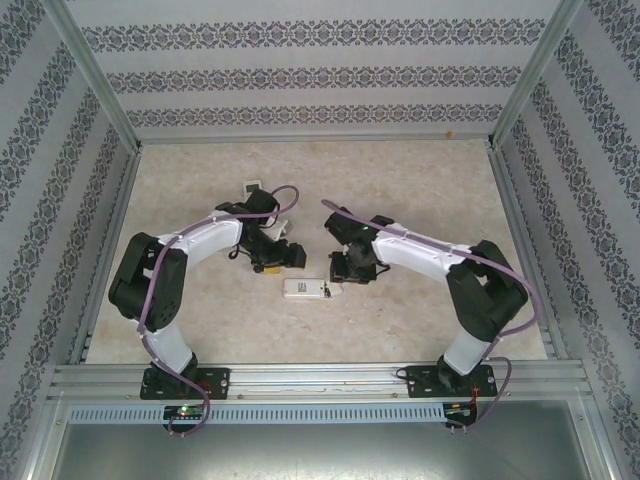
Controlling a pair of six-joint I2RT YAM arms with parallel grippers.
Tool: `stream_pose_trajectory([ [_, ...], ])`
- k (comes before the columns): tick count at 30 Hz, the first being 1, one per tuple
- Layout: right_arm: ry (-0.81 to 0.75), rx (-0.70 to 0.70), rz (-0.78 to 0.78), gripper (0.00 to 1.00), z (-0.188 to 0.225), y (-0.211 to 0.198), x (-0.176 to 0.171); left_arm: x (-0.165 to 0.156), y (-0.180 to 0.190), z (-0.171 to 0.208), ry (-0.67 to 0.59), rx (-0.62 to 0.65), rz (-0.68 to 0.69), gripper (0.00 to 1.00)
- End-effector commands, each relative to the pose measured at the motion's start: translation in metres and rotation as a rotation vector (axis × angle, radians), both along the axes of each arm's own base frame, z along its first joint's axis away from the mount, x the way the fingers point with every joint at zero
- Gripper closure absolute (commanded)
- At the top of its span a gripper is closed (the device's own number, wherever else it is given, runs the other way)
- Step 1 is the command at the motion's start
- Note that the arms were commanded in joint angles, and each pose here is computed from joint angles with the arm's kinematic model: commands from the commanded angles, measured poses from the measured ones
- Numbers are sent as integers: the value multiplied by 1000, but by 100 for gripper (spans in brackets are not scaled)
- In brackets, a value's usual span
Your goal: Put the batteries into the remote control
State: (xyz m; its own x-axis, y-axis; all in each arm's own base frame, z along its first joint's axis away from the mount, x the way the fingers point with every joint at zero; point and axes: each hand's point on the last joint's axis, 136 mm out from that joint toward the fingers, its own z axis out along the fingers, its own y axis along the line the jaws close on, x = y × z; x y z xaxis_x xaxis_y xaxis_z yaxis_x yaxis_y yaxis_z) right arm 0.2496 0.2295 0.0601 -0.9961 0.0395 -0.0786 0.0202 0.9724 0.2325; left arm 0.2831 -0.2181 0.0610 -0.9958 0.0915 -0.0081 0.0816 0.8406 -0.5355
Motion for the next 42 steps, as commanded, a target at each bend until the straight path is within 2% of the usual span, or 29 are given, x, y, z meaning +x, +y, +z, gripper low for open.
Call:
stream_pose_trajectory([
  [1,-71,47,43,51,13,-12,12,-11,4,-9,45,6,1,25],
  [4,-149,113,178,50,26,-3,18,-2,8,-3,-20,30,20,27],
  [6,-313,143,297,49,49,3,27,13,8,11,-134,17,26,27],
  [9,-661,173,482,37,100,5,45,28,2,37,-349,-43,-35,23],
  [11,-884,142,604,24,132,0,50,29,1,56,-478,-58,-135,22],
  [12,-954,116,651,18,140,-3,51,28,-1,67,-538,-80,-182,21],
  [14,-1036,98,872,13,146,1,42,29,2,78,-626,-77,-188,19],
  [17,-962,73,1173,6,123,7,22,30,14,79,-565,-53,-26,18],
  [21,-889,96,1500,3,84,9,-5,23,21,64,-489,-104,184,19],
  [26,-779,94,1697,3,37,20,-9,12,24,58,-506,-139,208,18],
  [33,-667,108,1767,8,-6,31,-11,6,21,47,-504,-184,214,15],
  [42,-602,99,1808,14,-28,31,-3,3,19,33,-473,-182,206,11],
])
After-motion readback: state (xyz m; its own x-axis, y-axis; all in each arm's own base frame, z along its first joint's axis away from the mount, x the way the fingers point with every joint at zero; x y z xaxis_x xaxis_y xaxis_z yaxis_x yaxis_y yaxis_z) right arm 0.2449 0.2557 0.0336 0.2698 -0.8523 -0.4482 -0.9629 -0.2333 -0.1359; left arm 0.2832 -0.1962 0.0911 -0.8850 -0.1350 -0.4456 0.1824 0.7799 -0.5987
